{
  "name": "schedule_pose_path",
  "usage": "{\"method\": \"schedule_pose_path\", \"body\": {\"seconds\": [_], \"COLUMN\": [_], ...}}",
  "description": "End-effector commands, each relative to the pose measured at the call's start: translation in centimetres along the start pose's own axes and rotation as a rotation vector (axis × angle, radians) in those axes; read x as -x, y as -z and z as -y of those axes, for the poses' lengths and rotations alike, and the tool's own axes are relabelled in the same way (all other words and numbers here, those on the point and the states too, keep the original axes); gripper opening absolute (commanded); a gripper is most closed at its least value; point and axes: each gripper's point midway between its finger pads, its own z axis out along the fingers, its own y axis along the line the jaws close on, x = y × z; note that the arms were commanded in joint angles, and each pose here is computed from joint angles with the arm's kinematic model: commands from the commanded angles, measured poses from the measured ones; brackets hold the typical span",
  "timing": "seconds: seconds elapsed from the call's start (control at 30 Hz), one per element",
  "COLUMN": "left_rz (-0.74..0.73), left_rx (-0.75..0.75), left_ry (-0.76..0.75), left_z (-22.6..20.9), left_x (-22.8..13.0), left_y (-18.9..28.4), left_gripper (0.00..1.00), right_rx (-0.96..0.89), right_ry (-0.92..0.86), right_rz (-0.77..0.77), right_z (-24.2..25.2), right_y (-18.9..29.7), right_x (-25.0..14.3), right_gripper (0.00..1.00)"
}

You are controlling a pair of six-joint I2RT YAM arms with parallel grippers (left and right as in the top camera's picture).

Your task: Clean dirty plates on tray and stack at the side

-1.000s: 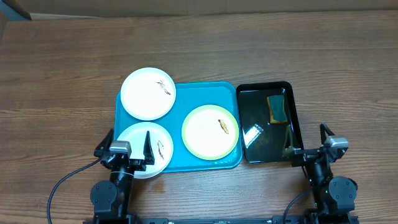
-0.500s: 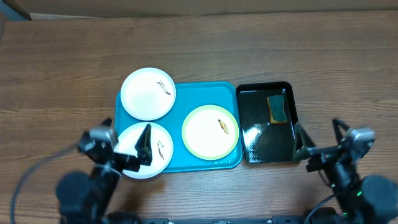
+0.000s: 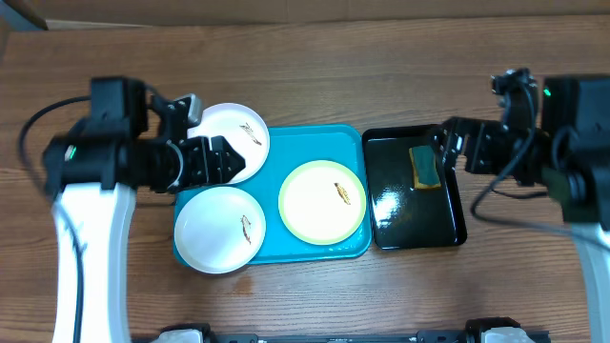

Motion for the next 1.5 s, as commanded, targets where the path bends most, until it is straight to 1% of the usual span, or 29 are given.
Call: {"method": "schedule_pose_path", "body": {"seconds": [0.0, 0.07, 0.1, 0.23, 0.37, 0.47, 0.57, 0.63, 0.83, 0.9, 0.97, 1.03, 1.17, 1.23, 1.27, 1.3, 1.37, 1.47], "left_rz": [-0.115, -0.17, -0.183, -0.223, -0.235, -0.221, -0.207, -0.201, -0.195, -0.184, -0.166, -0.156, -0.16, -0.171, -0.178, -0.184, -0.199, -0.219], "left_rx": [-0.04, -0.003, 0.012, 0.08, 0.079, 0.071, 0.061, 0.054, 0.053, 0.089, 0.169, 0.211, 0.215, 0.221, 0.226, 0.23, 0.252, 0.272], "left_ry": [0.001, -0.017, -0.026, -0.061, -0.076, -0.088, -0.114, -0.13, -0.151, -0.152, -0.128, -0.117, -0.112, -0.106, -0.097, -0.083, -0.049, -0.019], "left_z": [0.2, -0.3, -0.5, -0.7, -0.1, 0.3, 0.8, 1.1, 1.7, 1.1, -0.3, -1.0, -1.1, -1.3, -1.5, -1.6, -2.3, -3.3], "left_x": [-0.3, -0.9, -1.0, -2.0, -3.0, -3.2, -3.2, -3.2, -3.5, -3.5, -3.2, -3.0, -2.9, -3.2, -3.4, -3.6, -4.2, -5.1], "left_y": [-2.5, -4.4, -5.0, -8.4, -11.1, -12.6, -13.5, -13.9, -14.9, -15.3, -15.5, -15.6, -15.8, -15.9, -16.0, -16.0, -16.4, -17.1], "left_gripper": [0.43, 0.36, 0.36, 0.42, 0.47, 0.55, 0.57, 0.61, 0.64, 0.64, 0.64, 0.64, 0.7, 0.66, 0.61, 0.59, 0.58, 0.59], "right_rx": [0.045, 0.026, 0.018, -0.053, -0.2, -0.247, -0.263, -0.28, -0.256, -0.273, -0.304, -0.327, -0.329, -0.33, -0.33, -0.33, -0.328, -0.326], "right_ry": [-0.039, -0.07, -0.08, -0.123, -0.188, -0.254, -0.235, -0.219, -0.172, -0.157, -0.142, -0.135, -0.126, -0.126, -0.127, -0.126, -0.125, -0.124], "right_rz": [-0.089, -0.157, -0.179, -0.285, -0.343, -0.326, -0.274, -0.241, -0.189, -0.169, -0.148, -0.127, -0.103, -0.103, -0.104, -0.104, -0.098, -0.094], "right_z": [-0.2, 0.7, 1.0, 3.5, 7.2, 8.9, 10.2, 11.0, 11.7, 12.1, 12.6, 13.1, 13.5, 13.6, 13.7, 13.7, 13.9, 14.1], "right_y": [-1.6, -3.1, -3.7, -6.8, -9.8, -11.9, -14.0, -15.2, -18.7, -19.4, -19.7, -19.9, -20.4, -20.5, -20.6, -20.7, -21.0, -21.3], "right_x": [-0.3, -1.2, -1.5, -3.5, -5.5, -6.2, -6.1, -6.1, -6.8, -6.8, -6.6, -6.4, -6.4, -6.7, -6.9, -7.0, -7.3, -7.6], "right_gripper": [0.9, 0.82, 0.81, 0.8, 0.79, 0.79, 0.75, 0.72, 0.72, 0.72, 0.73, 0.74, 0.75, 0.75, 0.75, 0.77, 0.78, 0.79]}}
